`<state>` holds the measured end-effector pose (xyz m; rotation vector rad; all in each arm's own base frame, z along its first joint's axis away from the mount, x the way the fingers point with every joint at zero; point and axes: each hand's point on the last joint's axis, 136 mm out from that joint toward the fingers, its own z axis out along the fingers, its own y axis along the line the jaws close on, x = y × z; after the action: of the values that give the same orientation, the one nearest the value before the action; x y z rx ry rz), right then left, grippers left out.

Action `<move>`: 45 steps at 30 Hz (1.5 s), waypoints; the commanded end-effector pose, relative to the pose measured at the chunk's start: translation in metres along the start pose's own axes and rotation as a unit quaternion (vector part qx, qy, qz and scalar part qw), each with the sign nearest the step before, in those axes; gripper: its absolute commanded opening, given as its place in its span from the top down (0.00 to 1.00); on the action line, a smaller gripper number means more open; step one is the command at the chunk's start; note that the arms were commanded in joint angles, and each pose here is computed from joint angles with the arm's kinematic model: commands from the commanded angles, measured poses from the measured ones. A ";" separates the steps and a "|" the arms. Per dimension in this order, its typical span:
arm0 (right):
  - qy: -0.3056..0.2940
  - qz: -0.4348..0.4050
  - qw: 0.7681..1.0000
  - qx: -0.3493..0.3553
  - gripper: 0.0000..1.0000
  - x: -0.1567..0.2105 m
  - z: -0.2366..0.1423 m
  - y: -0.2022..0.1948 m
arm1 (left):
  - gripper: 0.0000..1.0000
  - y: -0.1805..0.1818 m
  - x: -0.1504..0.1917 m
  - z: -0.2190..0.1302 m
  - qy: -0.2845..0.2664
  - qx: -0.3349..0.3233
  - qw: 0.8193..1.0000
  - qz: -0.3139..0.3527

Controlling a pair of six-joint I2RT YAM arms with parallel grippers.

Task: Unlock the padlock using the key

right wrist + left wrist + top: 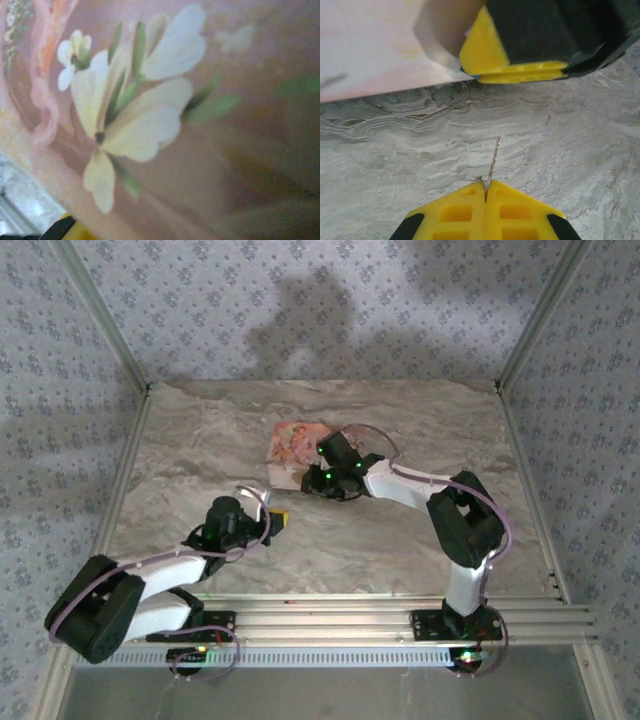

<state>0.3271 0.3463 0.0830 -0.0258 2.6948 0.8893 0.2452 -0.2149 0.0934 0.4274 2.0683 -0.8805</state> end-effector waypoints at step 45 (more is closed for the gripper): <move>-0.056 0.069 0.988 -0.125 0.59 0.005 -0.128 0.097 | 1.00 -0.091 -0.123 -0.027 -0.119 -0.100 0.929 0.336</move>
<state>0.2787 0.3443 0.2368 0.1385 2.4749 1.1865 0.2461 -0.2550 0.2173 0.8450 1.6537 -0.3092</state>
